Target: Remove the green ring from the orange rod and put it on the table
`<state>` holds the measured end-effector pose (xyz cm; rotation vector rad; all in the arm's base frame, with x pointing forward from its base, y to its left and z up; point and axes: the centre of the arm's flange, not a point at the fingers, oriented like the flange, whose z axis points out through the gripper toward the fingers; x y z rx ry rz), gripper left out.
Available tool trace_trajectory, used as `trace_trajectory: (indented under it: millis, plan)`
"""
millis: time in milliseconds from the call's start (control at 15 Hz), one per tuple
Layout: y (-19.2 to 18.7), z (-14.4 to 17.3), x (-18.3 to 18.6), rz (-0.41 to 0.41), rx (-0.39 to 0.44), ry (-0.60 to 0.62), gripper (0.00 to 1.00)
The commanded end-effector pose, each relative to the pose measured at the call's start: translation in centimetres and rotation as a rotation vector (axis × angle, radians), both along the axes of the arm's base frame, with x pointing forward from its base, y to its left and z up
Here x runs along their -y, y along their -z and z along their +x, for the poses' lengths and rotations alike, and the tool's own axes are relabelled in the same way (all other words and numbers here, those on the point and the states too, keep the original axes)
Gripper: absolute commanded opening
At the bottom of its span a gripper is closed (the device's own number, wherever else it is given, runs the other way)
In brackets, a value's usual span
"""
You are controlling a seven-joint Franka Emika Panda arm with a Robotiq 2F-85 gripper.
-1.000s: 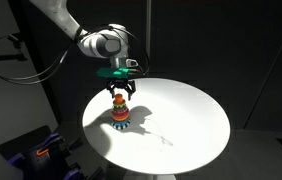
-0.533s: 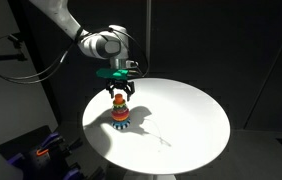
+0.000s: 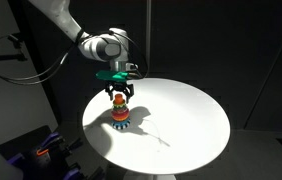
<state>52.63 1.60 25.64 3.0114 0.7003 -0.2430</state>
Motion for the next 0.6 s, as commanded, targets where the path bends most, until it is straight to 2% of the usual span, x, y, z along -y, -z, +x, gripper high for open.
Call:
trace_trajectory:
  millis: [0,200,533]
  plan:
    - [0.3,0.1,0.2,0.012,0.004,0.014,0.75]
    - [-0.1,0.0,0.2,0.011,0.012,0.012,0.49]
    - [-1.2,0.0,-0.1,0.007,0.038,0.004,0.48]
